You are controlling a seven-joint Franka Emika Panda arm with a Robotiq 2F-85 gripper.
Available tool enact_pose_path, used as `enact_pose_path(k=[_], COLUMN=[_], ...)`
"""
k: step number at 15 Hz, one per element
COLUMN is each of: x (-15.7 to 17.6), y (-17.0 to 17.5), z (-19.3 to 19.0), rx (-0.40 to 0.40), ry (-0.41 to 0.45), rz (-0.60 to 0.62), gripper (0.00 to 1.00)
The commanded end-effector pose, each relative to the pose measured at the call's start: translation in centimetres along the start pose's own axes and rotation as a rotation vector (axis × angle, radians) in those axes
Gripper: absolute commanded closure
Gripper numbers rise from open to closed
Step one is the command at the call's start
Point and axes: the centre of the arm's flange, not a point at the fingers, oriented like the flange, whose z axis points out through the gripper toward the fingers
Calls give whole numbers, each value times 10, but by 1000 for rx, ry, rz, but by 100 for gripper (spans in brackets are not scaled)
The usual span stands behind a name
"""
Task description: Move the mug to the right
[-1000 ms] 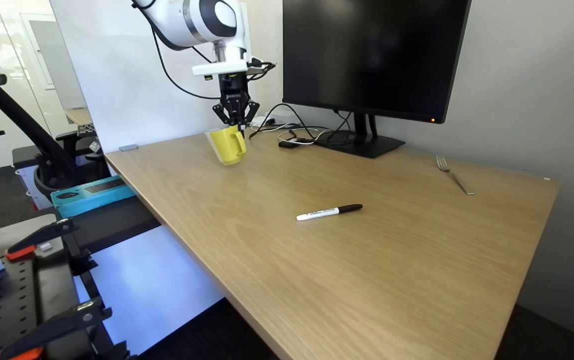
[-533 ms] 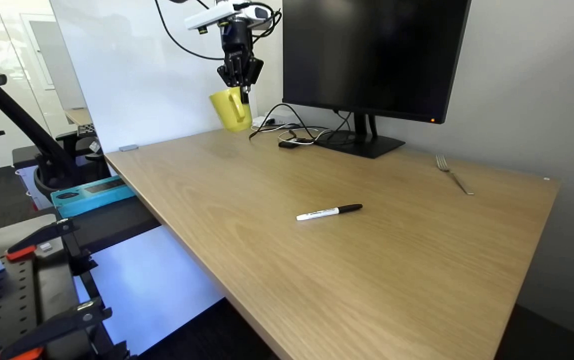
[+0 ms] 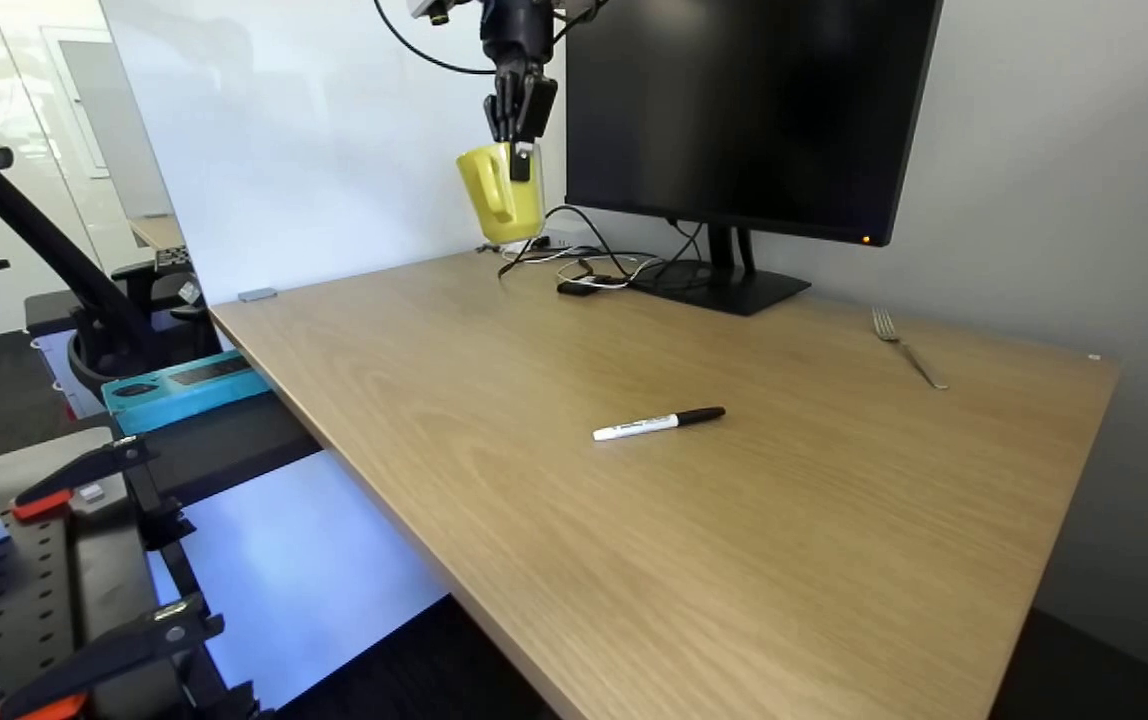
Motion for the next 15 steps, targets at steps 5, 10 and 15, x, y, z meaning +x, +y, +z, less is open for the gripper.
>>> enact_pose_path(k=[5, 10, 15], x=[17, 39, 56], y=[57, 77, 78], z=[11, 50, 100], rx=[107, 161, 212], ry=[6, 28, 20], rz=[266, 354, 402], gripper=[97, 97, 97])
